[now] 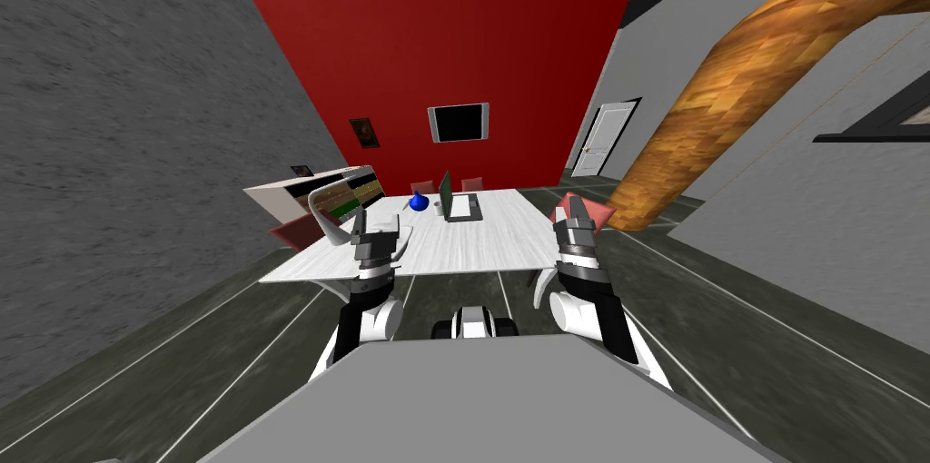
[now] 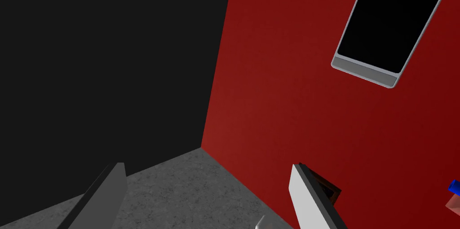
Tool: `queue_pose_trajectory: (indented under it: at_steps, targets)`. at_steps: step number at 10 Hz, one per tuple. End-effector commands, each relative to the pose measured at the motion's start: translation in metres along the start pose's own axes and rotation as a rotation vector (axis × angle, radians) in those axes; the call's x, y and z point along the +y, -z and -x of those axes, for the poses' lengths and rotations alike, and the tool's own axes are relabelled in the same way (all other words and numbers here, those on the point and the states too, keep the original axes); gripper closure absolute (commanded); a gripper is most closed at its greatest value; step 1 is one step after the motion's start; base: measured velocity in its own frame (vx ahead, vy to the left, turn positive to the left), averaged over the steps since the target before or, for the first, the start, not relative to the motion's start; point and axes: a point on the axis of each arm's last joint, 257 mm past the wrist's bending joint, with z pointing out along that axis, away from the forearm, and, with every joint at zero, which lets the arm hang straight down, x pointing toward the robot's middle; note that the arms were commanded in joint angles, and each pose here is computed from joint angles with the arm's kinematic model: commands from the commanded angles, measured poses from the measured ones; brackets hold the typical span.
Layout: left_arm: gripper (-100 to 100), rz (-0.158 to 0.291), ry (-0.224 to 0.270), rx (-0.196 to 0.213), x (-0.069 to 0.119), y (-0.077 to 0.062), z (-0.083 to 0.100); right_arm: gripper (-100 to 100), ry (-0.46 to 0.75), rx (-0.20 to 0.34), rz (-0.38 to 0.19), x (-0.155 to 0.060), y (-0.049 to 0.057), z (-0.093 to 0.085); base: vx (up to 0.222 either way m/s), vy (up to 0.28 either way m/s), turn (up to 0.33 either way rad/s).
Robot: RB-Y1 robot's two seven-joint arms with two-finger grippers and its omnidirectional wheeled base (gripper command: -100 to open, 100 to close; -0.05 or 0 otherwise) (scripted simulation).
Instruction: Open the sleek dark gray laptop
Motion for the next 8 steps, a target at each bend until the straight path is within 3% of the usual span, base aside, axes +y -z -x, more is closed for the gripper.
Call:
queue_pose_trajectory:
  at_steps: [1,5,6,8]
  targets:
    - [-100,0.011,0.012,0.032,0.016,-0.013,-0.001,0,0.000,0.000,0.000,0.000,0.000,0.000,-0.047,-0.085,0.044]
    - [-100,0.028,0.033,0.051,0.039,-0.031,0.000,0,0.000,0.000,0.000,0.000,0.000,0.000,-0.052,-0.068,0.029]
    - [-100,0.019,0.035,0.055,0.037,-0.035,-0.002,0,0.000,0.000,0.000,0.000,0.000,0.000,-0.046,-0.060,0.014]
    - [-100,0.040,0.050,0.054,0.056,-0.047,0.002,0,0.000,0.000,0.000,0.000,0.000,0.000,-0.048,-0.064,0.033]
